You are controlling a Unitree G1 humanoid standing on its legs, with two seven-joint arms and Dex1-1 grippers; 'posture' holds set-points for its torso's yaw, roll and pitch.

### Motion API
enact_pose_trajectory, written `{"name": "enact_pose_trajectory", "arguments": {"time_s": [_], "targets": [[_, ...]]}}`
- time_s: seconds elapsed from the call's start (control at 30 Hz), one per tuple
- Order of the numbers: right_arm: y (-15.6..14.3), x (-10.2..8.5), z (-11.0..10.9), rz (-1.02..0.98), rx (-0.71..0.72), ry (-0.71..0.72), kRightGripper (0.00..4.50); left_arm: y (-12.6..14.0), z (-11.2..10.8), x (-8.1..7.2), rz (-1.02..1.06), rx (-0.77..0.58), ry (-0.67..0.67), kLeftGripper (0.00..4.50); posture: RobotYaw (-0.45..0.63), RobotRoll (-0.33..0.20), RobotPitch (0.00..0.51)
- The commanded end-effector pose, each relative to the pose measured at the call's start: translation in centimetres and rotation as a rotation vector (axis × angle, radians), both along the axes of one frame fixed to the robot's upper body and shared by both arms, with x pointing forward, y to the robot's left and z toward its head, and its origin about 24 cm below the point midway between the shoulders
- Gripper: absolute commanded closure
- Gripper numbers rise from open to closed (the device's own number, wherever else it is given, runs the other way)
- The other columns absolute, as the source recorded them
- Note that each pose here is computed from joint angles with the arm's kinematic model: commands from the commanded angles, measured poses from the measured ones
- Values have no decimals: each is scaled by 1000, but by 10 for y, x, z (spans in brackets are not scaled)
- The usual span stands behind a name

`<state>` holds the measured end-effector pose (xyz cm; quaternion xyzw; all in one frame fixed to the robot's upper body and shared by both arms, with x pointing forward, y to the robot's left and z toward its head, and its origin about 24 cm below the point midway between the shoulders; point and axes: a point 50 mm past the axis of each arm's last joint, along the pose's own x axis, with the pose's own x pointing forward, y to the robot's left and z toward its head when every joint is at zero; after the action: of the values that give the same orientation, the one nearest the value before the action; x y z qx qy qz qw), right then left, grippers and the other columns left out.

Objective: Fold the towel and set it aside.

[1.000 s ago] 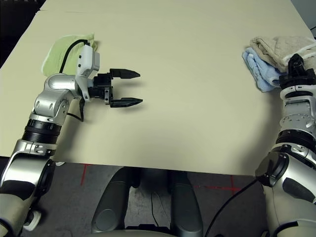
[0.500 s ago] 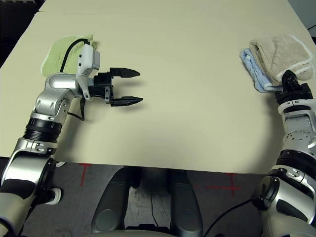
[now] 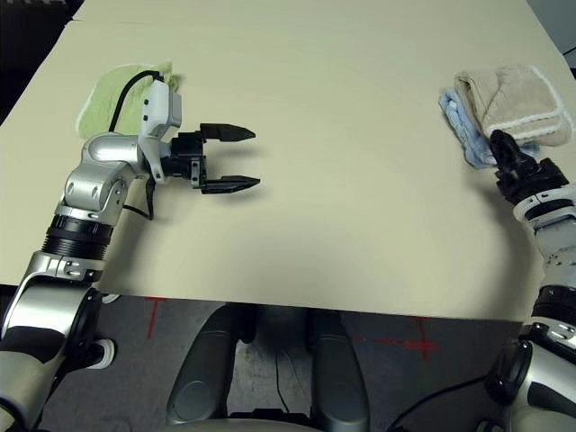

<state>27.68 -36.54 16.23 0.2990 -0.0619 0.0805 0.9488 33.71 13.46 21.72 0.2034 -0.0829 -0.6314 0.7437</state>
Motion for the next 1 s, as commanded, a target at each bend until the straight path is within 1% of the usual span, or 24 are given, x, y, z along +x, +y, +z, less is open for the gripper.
{"name": "enact_pose_trajectory", "arguments": {"time_s": [0.03, 0.07, 0.13, 0.23, 0.37, 0.43, 0.5, 0.6, 0.7, 0.73, 0.87, 1.0], "targets": [[6, -12, 15, 131, 0, -31, 26, -1, -3, -1, -12, 13, 5, 0, -32, 0, 352], [8, -13, 18, 156, -16, -37, 26, 0, -4, -1, -10, 12, 8, 0, -32, 0, 352], [12, -8, 26, 148, -81, -76, 26, 0, -4, -1, -4, 5, 14, 0, -35, 0, 353], [27, 2, 34, 184, -243, -117, 26, 0, -5, 1, 20, -25, 30, 0, -37, 0, 353], [55, 23, 44, 252, -319, -201, 26, 1, -6, 6, 91, -86, 52, 0, -31, 0, 354], [66, 37, 46, 216, -357, -234, 26, 4, -6, 11, 161, -117, 44, 0, -22, 0, 351], [72, 47, 46, 188, -375, -253, 26, 5, -7, 16, 220, -134, 27, 0, -1, 0, 349], [78, 66, 42, 69, -388, -253, 26, 5, -4, 30, 379, -224, -11, 0, 17, 0, 353], [86, 80, 37, -20, -393, -259, 26, 5, -3, 41, 531, -317, -58, 0, 29, 0, 351], [89, 84, 36, -67, -399, -262, 26, 8, -2, 46, 621, -363, -86, 0, 29, 0, 351], [90, 92, 38, -221, -398, -304, 26, 16, -5, 57, 878, -497, -152, 0, 37, 0, 351], [85, 93, 44, -308, -422, -351, 26, 22, -3, 58, 1029, -619, -189, 0, 26, 0, 341]]}}
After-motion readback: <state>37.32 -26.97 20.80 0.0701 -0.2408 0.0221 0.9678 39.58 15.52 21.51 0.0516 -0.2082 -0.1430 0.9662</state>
